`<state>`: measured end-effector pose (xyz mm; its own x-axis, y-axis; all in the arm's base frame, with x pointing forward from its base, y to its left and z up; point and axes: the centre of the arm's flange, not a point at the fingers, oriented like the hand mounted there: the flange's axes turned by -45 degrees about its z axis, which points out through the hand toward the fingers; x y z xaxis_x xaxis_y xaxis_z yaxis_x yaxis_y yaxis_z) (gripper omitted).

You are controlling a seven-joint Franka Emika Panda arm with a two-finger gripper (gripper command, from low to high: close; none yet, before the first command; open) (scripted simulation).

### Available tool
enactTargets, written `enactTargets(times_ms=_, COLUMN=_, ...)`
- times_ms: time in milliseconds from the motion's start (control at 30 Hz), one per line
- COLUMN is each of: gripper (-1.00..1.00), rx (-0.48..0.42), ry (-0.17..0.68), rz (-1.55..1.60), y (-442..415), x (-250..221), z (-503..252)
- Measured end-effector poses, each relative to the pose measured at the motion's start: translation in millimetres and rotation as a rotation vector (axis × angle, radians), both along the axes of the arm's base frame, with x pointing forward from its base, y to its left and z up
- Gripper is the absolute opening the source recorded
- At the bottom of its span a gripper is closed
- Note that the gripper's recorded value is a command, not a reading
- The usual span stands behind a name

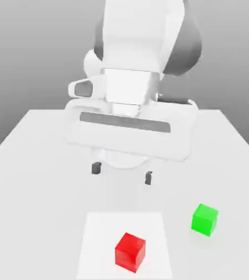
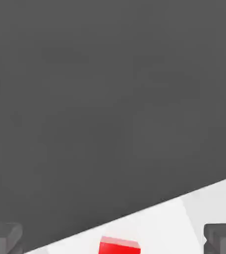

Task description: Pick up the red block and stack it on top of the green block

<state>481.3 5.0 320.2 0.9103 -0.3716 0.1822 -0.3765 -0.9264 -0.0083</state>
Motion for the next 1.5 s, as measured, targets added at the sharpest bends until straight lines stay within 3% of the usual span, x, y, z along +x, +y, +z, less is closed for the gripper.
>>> enactTargets(times_ms=167, gripper=0.00, rx=0.058, ry=0.140, rz=-0.084, y=6, x=-20, z=-92)
enactTargets(times_ms=333, gripper=0.00, rx=0.071, ry=0.168, rz=-0.103, y=8, x=-25, z=-157)
enactTargets(times_ms=367, gripper=-1.00, rx=0.071, ry=0.168, rz=-0.103, y=8, x=-26, z=-169)
enactTargets(times_ms=600, gripper=-1.00, rx=0.071, ry=0.168, rz=-0.103, y=8, x=-26, z=-171)
enactTargets(times_ms=900, gripper=-1.00, rx=0.096, ry=0.158, rz=-0.105, y=45, x=-35, z=-96)
enactTargets(times_ms=1200, gripper=-1.00, rx=0.122, ry=0.153, rz=-0.095, y=140, x=-78, z=-70)
enactTargets(times_ms=1500, gripper=-1.00, rx=0.083, ry=0.166, rz=-0.128, y=198, x=-136, z=-71)
